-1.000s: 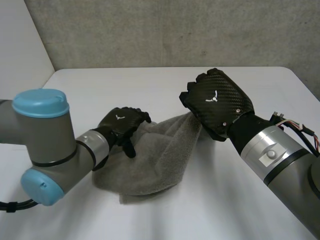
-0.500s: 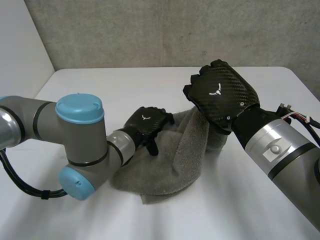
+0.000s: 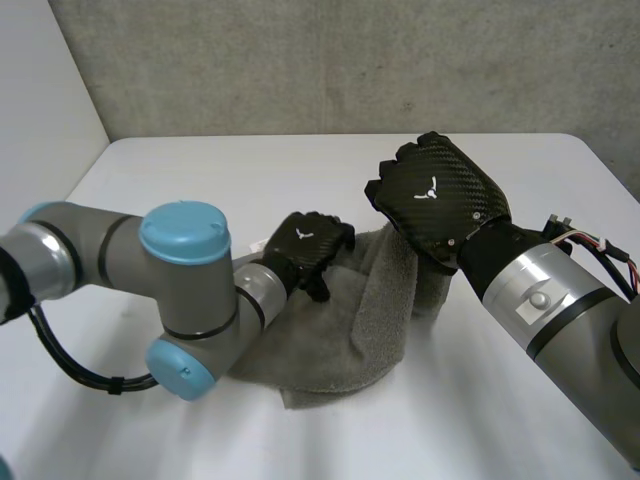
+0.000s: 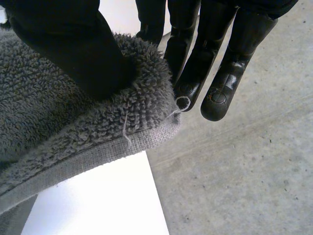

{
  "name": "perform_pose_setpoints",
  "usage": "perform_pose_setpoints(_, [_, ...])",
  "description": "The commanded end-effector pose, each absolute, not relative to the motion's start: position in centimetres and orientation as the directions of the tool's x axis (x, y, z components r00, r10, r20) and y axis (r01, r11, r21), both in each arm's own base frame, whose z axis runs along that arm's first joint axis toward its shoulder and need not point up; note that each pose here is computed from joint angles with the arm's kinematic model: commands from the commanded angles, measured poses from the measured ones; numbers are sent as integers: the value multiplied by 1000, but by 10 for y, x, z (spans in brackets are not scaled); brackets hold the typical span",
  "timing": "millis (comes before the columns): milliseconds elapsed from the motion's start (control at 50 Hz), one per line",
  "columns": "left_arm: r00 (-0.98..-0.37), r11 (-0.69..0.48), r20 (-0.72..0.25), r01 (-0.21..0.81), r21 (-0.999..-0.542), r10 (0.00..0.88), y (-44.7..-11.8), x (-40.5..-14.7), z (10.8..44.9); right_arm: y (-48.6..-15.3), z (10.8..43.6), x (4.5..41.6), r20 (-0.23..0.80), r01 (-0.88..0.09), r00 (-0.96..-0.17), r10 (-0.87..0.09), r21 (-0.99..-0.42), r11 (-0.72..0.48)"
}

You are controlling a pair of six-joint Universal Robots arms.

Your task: Fold the towel.

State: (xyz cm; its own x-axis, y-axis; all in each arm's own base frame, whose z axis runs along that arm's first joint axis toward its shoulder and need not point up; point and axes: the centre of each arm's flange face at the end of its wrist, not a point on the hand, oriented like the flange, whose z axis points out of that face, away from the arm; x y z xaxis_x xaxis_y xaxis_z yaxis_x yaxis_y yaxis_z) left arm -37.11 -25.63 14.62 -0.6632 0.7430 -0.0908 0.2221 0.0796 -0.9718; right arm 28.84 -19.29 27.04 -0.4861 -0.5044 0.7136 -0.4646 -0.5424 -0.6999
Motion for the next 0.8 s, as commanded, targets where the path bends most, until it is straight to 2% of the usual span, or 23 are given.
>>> perform_pose_setpoints(20, [-655,76,-91,221,-972,750,-261,-382,136,-200,268,292,712,-468,-482,-511,-702,-537])
perform_pose_setpoints(160, [-664,14,-101,166,-986,741,-275,-393,153,-207,269,297,715,-467,-483,-505,-698,-543])
perform_pose_setpoints(220, [-685,-53,-118,115,-992,719,-287,-398,172,-215,272,301,737,-472,-479,-478,-675,-568])
perform_pose_setpoints(260, [-716,-110,-130,75,-991,686,-296,-399,189,-235,278,310,798,-503,-464,-385,-595,-627])
perform_pose_setpoints(280, [-755,-160,-134,39,-986,642,-306,-398,206,-235,278,310,798,-503,-464,-385,-595,-627])
perform_pose_setpoints(300, [-797,-223,-129,-7,-975,590,-315,-395,231,-251,284,317,834,-519,-459,-307,-532,-669])
perform_pose_setpoints(320, [-798,-224,-129,-8,-975,589,-315,-395,232,-251,284,317,834,-519,-459,-306,-532,-669])
perform_pose_setpoints(360, [-863,-361,-99,-100,-927,495,-325,-383,292,-277,319,331,857,-516,-505,-102,-395,-760])
perform_pose_setpoints(380, [-863,-362,-99,-101,-927,495,-325,-383,293,-277,320,331,857,-516,-505,-101,-394,-760])
perform_pose_setpoints(420, [-901,-476,-61,-169,-863,430,-327,-366,347,-289,363,341,796,-480,-601,76,-283,-830])
perform_pose_setpoints(500, [-914,-538,-33,-209,-816,404,-317,-354,382,-299,385,346,714,-447,-680,166,-225,-866])
perform_pose_setpoints(540, [-917,-538,-28,-208,-817,397,-311,-349,387,-299,388,348,689,-409,-708,152,-225,-884])
perform_pose_setpoints(580, [-924,-487,-37,-166,-857,380,-304,-339,369,-298,377,350,688,-327,-725,26,-310,-893])
perform_pose_setpoints(600, [-924,-487,-37,-166,-858,380,-304,-339,369,-298,377,350,688,-326,-725,26,-310,-893])
perform_pose_setpoints(620, [-927,-450,-51,-131,-883,371,-301,-332,354,-296,364,351,701,-295,-711,-51,-364,-883])
perform_pose_setpoints(640, [-927,-449,-51,-131,-884,371,-300,-332,353,-292,348,352,719,-278,-682,-134,-423,-862])
perform_pose_setpoints(660, [-929,-400,-65,-94,-912,365,-297,-325,334,-292,348,352,720,-278,-681,-135,-424,-862])
perform_pose_setpoints(680, [-928,-346,-77,-58,-936,365,-290,-319,314,-288,330,353,739,-275,-637,-218,-483,-831])
perform_pose_setpoints(700, [-928,-346,-78,-58,-936,365,-290,-319,314,-288,330,353,739,-275,-637,-219,-483,-831])
perform_pose_setpoints(740, [-921,-228,-106,19,-973,375,-273,-305,270,-274,287,351,762,-302,-513,-394,-591,-748])
perform_pose_setpoints(760, [-921,-227,-106,19,-974,375,-272,-305,269,-274,287,351,762,-303,-513,-395,-591,-748])
perform_pose_setpoints(780, [-918,-170,-117,55,-984,380,-263,-297,249,-267,269,349,750,-322,-460,-476,-640,-698])
perform_pose_setpoints(800, [-918,-170,-117,55,-984,380,-263,-297,249,-257,251,346,729,-340,-403,-553,-680,-649])
